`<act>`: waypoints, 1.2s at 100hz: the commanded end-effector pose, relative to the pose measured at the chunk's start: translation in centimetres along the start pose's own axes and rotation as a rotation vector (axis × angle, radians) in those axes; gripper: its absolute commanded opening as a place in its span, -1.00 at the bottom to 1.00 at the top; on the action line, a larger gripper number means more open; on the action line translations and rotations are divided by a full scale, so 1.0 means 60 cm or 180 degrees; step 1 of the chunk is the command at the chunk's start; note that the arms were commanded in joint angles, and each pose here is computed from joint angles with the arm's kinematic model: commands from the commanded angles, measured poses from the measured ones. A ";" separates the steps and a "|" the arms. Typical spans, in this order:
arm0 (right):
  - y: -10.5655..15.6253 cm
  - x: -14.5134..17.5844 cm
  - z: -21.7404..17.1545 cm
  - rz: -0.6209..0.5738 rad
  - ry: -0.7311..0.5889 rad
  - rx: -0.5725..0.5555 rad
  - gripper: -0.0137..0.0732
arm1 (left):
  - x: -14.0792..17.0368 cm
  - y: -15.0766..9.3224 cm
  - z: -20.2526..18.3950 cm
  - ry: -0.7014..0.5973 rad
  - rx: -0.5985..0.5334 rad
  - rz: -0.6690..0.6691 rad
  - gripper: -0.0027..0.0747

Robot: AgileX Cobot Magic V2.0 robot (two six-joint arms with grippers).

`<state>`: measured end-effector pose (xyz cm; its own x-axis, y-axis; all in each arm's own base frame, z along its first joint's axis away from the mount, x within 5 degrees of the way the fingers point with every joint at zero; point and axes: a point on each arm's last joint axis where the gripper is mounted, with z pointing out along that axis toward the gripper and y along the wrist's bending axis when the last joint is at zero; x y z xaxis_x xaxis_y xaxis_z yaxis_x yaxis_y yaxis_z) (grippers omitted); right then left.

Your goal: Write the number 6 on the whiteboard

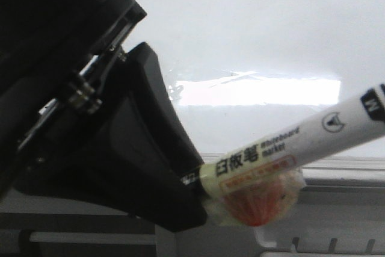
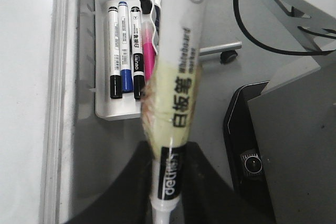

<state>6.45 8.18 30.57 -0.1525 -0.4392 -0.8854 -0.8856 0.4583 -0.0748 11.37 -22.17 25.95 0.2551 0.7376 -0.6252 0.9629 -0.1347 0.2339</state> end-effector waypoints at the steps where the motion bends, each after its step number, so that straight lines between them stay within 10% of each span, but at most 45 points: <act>1: -0.007 -0.024 0.007 -0.0026 -0.0177 -0.0017 0.25 | -0.022 0.009 -0.021 -0.0203 -0.0191 0.0049 -0.98; 120: -0.052 -0.066 0.127 -0.0015 -0.0296 -0.0285 0.25 | -0.012 0.030 -0.069 -0.0271 -0.0592 0.0186 -0.98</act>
<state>12.66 13.47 29.43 -0.1379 -0.4093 -0.9019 -0.9228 0.3839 -0.0332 12.28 -20.06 28.07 0.3236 0.7170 -0.6174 0.9273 -0.1105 0.3576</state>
